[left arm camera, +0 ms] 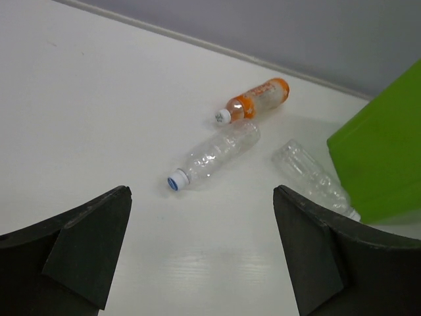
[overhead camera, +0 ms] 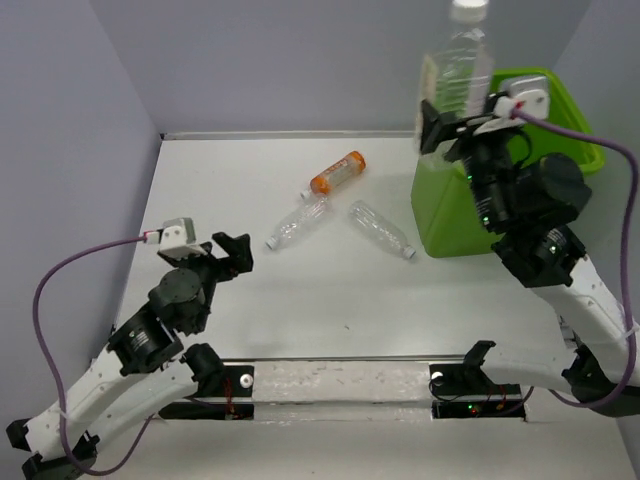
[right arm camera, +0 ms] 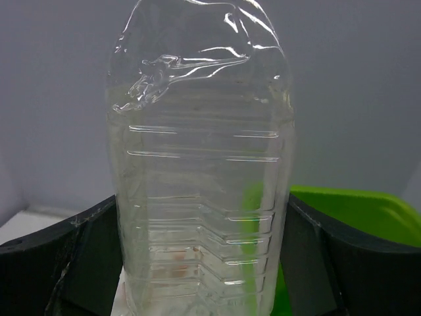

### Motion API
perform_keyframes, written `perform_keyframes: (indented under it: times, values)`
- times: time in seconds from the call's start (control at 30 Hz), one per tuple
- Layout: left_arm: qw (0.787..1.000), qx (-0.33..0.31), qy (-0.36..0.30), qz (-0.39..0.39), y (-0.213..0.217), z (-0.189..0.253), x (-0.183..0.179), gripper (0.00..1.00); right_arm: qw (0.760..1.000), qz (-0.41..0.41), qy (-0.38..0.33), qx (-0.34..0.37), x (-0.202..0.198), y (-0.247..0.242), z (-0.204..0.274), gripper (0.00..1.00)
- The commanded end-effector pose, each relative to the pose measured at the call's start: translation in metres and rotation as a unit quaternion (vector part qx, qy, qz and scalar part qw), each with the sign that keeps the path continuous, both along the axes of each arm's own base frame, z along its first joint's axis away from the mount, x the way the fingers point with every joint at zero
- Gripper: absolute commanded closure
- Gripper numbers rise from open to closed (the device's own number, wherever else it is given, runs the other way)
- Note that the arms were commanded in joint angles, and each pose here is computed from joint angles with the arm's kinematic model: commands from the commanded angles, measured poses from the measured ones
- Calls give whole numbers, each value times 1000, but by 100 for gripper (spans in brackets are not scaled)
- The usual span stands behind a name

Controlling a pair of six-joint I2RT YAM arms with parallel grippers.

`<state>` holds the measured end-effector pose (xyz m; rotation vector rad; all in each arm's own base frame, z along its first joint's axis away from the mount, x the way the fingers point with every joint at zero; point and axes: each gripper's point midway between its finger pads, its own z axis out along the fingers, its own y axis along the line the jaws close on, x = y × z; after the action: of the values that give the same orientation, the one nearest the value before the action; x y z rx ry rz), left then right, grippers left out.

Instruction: Put the plastic bottles in the bin

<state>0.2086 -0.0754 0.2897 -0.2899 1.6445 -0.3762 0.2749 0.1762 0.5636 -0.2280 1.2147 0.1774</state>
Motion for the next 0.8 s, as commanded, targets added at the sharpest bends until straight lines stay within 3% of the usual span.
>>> perform_keyframes:
  times: [0.0,0.1,0.23,0.37,0.47,0.5,0.57,0.6,0.77]
  values:
    - [994,72,36,-70,-46,-20,18,1,970,-202,-84,109,-2,-122,57,73]
    - [987,100,60,-113,-74,-30,27,1,949,-276,-115,101,9,-159,49,73]
    - [976,137,80,-152,-101,-35,38,1,928,-351,-101,78,43,-197,30,73]
    - [957,168,90,-217,-136,-26,45,1,931,-346,-64,102,70,-209,1,69]
    - [944,206,106,-233,-153,-33,57,1,939,-313,-61,130,69,-205,-4,40]
    - [938,224,125,-235,-158,-46,63,1,942,-314,-32,116,80,-202,-17,21]
    - [933,230,131,-245,-166,-44,72,1,943,-315,-16,104,83,-201,-12,6]
    - [924,248,151,-250,-170,-59,78,1,945,-317,17,83,91,-198,-26,1]
    - [913,282,179,-233,-172,-79,113,1,957,-269,58,88,77,-185,-36,0]
